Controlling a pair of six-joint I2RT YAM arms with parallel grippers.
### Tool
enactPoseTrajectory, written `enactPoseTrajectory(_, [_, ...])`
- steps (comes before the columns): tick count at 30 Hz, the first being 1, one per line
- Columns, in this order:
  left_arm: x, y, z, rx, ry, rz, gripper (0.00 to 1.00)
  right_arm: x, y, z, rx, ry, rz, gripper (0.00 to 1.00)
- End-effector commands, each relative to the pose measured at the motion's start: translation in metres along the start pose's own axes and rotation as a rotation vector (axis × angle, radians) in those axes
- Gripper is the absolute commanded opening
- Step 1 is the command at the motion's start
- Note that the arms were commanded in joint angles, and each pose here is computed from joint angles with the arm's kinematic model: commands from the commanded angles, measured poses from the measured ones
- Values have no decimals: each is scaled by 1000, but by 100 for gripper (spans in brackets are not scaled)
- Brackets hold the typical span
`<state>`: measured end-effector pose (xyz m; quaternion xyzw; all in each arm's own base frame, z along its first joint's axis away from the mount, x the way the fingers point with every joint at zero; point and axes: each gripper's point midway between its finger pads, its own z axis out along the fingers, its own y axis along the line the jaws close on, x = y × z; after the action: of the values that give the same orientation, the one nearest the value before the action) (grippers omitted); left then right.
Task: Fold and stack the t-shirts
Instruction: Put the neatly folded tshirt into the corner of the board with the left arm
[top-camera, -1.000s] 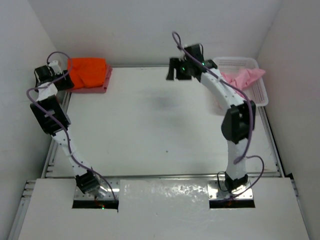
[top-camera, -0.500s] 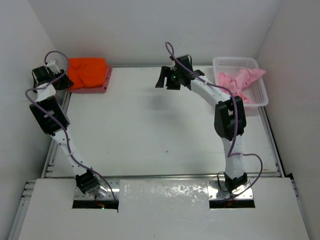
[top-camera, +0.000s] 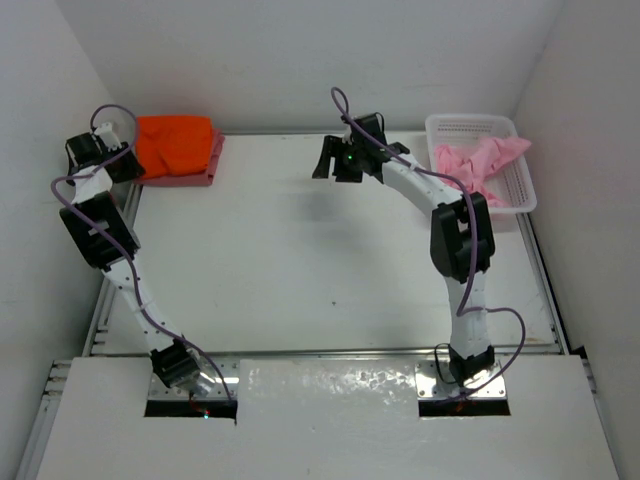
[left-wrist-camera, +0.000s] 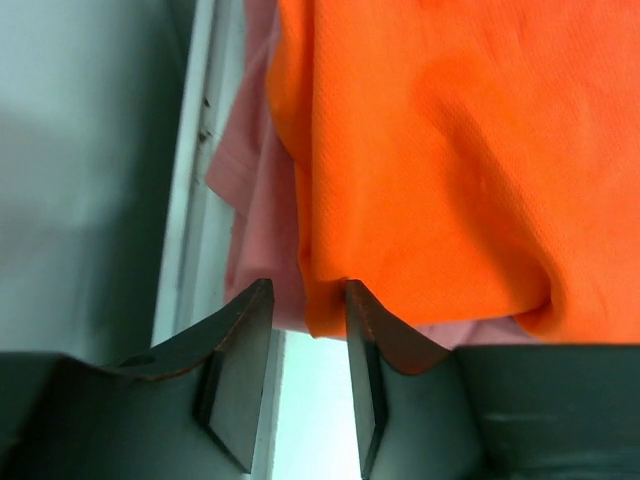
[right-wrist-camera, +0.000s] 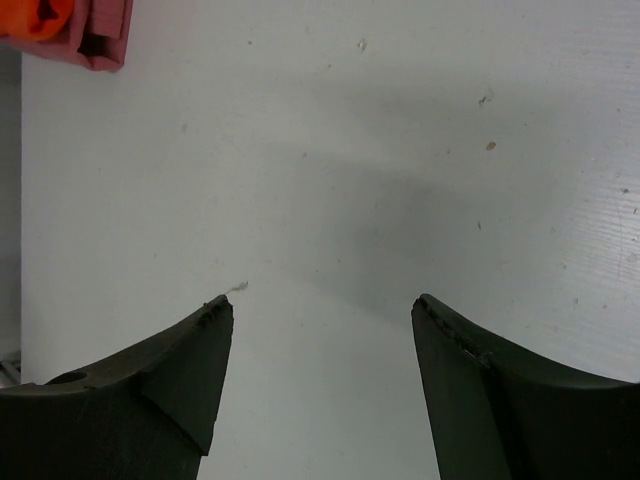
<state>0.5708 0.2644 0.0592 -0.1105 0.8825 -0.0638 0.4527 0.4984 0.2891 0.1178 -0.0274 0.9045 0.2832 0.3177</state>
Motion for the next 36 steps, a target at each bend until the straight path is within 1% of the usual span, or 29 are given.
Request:
enactPoseTrajectory(1, [2, -9, 1, 43, 15, 12, 32, -27, 20, -27, -26, -85, -35, 70])
enactPoseTrajectory(4, [8, -16, 3, 80, 25, -2, 29, -29, 21, -29, -22, -85, -47, 70])
enactPoseTrajectory(5, [8, -17, 4, 88, 24, -6, 26, -28, 20, -30, -18, -82, -47, 70])
enactPoseTrajectory(6, [8, -17, 4, 88, 23, -9, 20, -28, 19, -31, -11, -81, -52, 70])
enactPoseTrajectory(7, [7, -16, 5, 86, 21, -10, 18, -28, 18, -32, -6, -80, -54, 70])
enactPoseTrajectory(8, [6, -15, 5, 83, 17, -8, 13, -27, 18, -33, -4, -79, -55, 70])
enactPoseTrajectory(9, [4, -14, 5, 79, 12, -5, 3, -26, 17, -33, -2, -77, -56, 70])
enactPoseTrajectory(10, [0, -14, 4, 72, 3, 3, 0, -26, 17, -34, 1, -78, -59, 70])
enactPoseTrajectory(13, [-17, -4, -3, 2, -34, 61, 0, -25, 15, -38, 6, -77, -62, 71])
enactPoseTrajectory(15, [-32, 0, -10, -44, -61, 134, 0, -22, 13, -38, 11, -73, -65, 71])
enactPoseTrajectory(18, [-44, 13, -16, -134, -72, 196, 0, -23, 12, -42, 17, -78, -66, 71])
enactPoseTrajectory(23, [-46, 12, -18, -163, -67, 268, 0, -24, 11, -43, 16, -82, -66, 71])
enactPoseTrajectory(27, [-42, 14, -17, -206, -61, 297, 0, -25, 10, -44, 14, -84, -65, 71])
enactPoseTrajectory(30, [-54, 21, -23, -273, -93, 316, 0, -25, 10, -45, 17, -86, -66, 71])
enactPoseTrajectory(33, [-62, 18, -24, -285, -106, 352, 0, -24, 7, -47, 19, -86, -65, 72])
enactPoseTrajectory(36, [-53, 10, -19, -263, -71, 389, 0, -22, 6, -47, 19, -83, -60, 72])
